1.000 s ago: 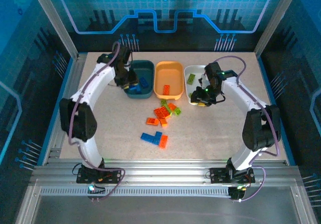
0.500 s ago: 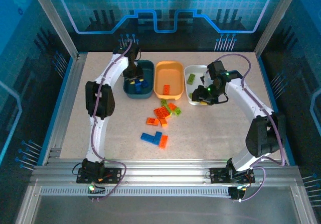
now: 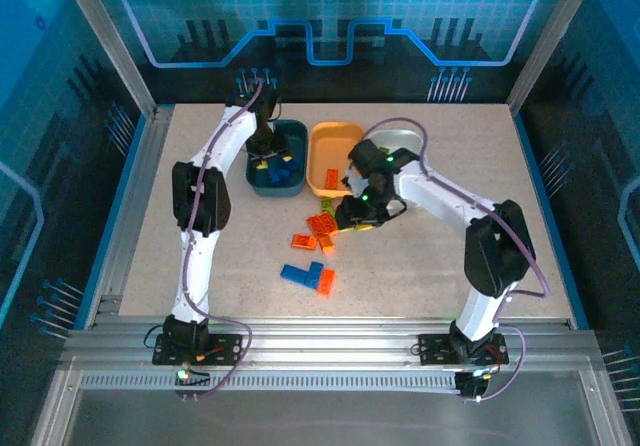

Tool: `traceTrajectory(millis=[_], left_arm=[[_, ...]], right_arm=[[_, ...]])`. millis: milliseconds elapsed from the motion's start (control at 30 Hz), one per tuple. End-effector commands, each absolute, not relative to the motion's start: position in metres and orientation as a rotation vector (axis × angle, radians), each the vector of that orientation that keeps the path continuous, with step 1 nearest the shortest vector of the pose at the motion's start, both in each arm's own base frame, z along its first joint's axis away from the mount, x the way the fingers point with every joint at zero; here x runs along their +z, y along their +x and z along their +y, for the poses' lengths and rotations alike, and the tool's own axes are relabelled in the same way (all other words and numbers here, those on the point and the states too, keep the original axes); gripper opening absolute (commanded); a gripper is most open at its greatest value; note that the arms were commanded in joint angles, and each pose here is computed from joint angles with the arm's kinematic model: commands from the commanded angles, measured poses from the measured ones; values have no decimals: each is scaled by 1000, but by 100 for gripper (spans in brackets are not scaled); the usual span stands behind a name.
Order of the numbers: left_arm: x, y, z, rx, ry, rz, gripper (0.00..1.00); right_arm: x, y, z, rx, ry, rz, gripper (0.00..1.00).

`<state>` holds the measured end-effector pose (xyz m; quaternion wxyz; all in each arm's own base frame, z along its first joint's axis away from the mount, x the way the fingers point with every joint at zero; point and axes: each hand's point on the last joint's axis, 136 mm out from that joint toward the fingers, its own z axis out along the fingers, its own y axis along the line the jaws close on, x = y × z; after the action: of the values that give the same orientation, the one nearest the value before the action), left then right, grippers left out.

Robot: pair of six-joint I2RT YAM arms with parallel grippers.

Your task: Sort the legos into containers by color

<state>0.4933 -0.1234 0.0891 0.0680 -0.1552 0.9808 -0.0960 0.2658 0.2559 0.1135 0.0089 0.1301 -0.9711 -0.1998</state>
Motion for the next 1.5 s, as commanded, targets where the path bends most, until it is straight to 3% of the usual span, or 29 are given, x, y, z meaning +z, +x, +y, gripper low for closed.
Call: traceTrajectory(millis=[0,233,633,933,1267,1467], left_arm=[[140,474,-135,-351,-401,2892,64],[173,414,-131,-378,-399,2835,68],[171,325,-108,-378,-457,2844,70],[167,311,-106,-383,-462,2863,71],[153,314,-113,-416,-471,2889,71],[148,312,-115,-412,-462,2905,71]], right_arm=[[100,256,270,-562,484,-3011,55],[72,247,289,-479,550,-2958,56],[40,267,301,-345,570,-2957,56],[19,276,301,-252,559,-2948,53],[29,268,292,-242,562,-2961,29],[63,261,284,-323,549,-2987,25]])
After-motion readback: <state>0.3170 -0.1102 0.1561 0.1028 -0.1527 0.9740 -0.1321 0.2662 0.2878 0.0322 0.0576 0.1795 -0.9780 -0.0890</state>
